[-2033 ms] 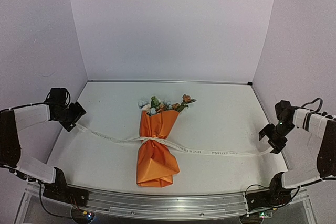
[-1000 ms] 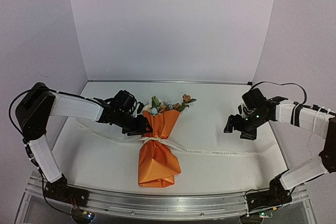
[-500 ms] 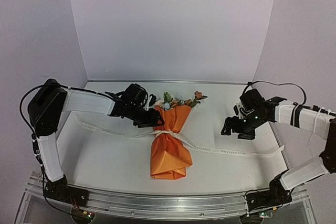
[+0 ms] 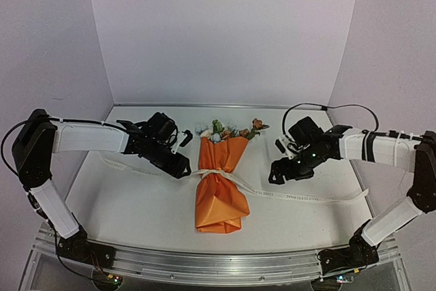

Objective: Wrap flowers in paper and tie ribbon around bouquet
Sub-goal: Move the folded bouquet to the center of the board, then tie the ribbon around the folded bouquet.

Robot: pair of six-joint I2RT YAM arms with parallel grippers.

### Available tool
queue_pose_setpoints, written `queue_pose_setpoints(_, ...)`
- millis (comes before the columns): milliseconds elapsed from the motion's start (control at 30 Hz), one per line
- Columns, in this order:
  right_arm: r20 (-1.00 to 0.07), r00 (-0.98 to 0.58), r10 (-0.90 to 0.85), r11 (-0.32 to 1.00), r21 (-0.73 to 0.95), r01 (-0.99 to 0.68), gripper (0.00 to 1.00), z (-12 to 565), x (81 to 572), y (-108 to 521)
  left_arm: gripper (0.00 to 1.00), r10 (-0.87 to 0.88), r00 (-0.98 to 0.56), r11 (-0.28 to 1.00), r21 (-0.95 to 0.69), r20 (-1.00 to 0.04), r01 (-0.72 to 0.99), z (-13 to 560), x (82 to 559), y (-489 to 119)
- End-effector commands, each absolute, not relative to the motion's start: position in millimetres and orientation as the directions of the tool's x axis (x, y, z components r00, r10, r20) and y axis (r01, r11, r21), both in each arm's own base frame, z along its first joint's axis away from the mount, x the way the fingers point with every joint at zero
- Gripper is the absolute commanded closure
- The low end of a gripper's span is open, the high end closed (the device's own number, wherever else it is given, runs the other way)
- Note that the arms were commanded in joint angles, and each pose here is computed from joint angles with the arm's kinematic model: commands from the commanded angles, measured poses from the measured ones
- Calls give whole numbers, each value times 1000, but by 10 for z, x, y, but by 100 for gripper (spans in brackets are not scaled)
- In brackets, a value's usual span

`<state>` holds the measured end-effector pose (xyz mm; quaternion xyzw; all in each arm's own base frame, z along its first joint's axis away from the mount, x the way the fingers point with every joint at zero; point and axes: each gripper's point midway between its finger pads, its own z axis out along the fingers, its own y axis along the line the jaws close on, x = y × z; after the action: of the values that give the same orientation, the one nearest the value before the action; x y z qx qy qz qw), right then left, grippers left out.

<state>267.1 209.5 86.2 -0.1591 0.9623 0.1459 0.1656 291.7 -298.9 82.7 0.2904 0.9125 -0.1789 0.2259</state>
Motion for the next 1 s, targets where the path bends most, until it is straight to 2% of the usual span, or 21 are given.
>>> queue_pose_setpoints(0, -453, -816, -360, 872, 148, -467, 13, 972, 2815, 2239, 34, 567, -616, 687, -98, -547, 720, 836, 2949, -3072)
queue_pose_setpoints(200, -450, -799, -398, 855, 135, -501, 13, 902, 2807, 2293, 33, 646, -532, 613, -43, -547, 789, 710, 3041, -3268)
queue_pose_setpoints(400, -444, -780, -441, 837, 111, -536, 13, 827, 2823, 2351, 33, 662, -492, 617, 39, -565, 786, 601, 3251, -3337)
queue_pose_setpoints(567, -428, -763, -484, 818, 87, -568, 13, 729, 2822, 2425, 38, 659, -473, 635, 96, -585, 766, 573, 3399, -3343)
queue_pose_setpoints(700, -430, -748, -506, 801, 85, -592, 12, 666, 2845, 2526, 56, 652, -468, 637, 97, -596, 764, 584, 3401, -3360)
queue_pose_setpoints(767, -423, -735, -531, 787, 77, -613, 12, 621, 2847, 2590, 77, 642, -471, 651, 105, -605, 752, 636, 3401, -3349)
queue_pose_setpoints(833, -417, -718, -557, 772, 57, -633, 12, 576, 2852, 2645, 94, 619, -478, 674, 109, -623, 730, 708, 3404, -3313)
queue_pose_setpoints(900, -408, -706, -579, 762, 38, -647, 12, 527, 2862, 2688, 100, 583, -479, 699, 103, -656, 708, 850, 3405, -3282)
queue_pose_setpoints(967, -404, -701, -588, 757, 29, -652, 13, 482, 2876, 2737, 100, 557, -481, 711, 89, -677, 698, 934, 3378, -3262)
